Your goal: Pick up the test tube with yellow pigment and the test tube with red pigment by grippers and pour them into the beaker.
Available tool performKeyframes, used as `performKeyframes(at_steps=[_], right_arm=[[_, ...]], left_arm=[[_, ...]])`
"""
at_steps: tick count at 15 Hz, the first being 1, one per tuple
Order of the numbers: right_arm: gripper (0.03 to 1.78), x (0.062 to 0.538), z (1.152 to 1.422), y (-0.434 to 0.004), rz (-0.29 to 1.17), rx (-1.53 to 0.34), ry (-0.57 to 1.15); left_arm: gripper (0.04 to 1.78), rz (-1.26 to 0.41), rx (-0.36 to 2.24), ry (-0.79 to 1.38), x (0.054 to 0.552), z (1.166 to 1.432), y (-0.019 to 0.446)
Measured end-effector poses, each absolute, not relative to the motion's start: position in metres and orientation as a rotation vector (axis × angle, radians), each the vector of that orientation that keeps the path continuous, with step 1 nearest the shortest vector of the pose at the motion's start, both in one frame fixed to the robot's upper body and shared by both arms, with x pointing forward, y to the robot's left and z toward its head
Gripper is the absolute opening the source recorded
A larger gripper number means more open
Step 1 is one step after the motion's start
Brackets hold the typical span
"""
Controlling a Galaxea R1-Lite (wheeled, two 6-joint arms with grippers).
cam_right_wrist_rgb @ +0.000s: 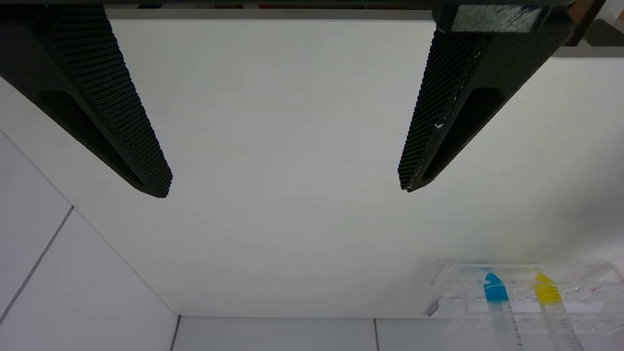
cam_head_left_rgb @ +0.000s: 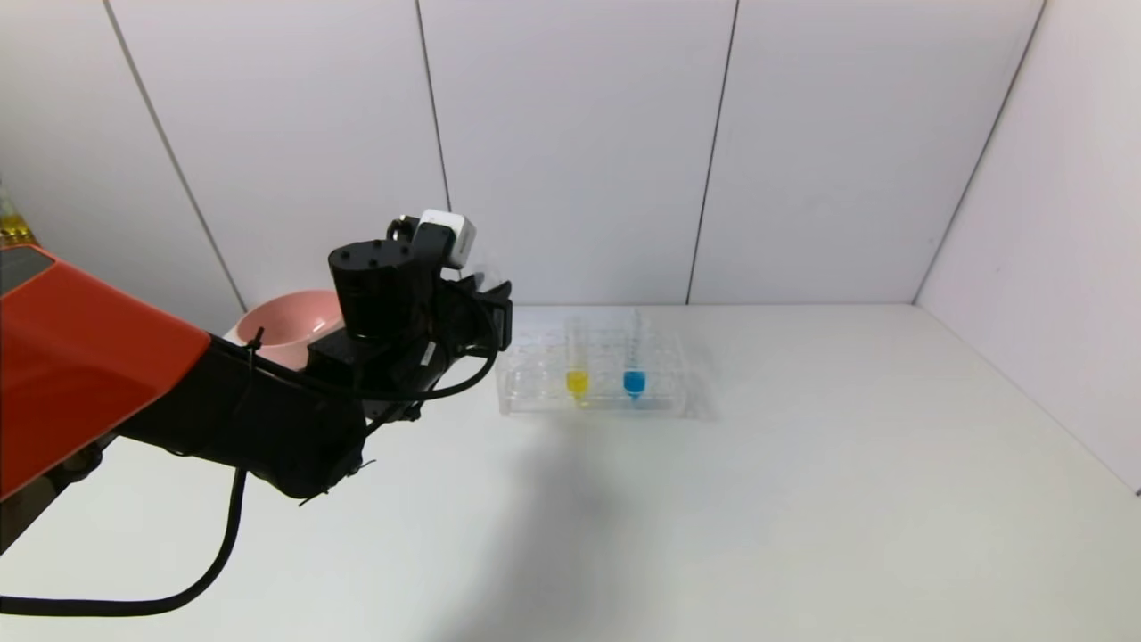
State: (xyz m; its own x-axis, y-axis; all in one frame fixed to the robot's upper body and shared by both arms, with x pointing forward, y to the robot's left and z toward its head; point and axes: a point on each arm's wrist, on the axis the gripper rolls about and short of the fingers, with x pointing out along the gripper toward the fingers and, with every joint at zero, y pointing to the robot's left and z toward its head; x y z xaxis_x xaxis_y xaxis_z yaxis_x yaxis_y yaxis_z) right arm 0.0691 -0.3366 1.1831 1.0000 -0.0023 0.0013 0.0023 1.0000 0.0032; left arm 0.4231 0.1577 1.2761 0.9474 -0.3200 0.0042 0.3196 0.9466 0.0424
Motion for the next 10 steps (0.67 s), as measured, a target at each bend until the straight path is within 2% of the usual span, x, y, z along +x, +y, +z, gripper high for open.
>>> performKeyframes(at_steps=[10], right_arm=[[1.7,0.069,1.183,-0.337,-0.002,0.003,-0.001]], left_arm=[[0.47,-0.238,0.038,-0.014,0.415,1.317,0.198]])
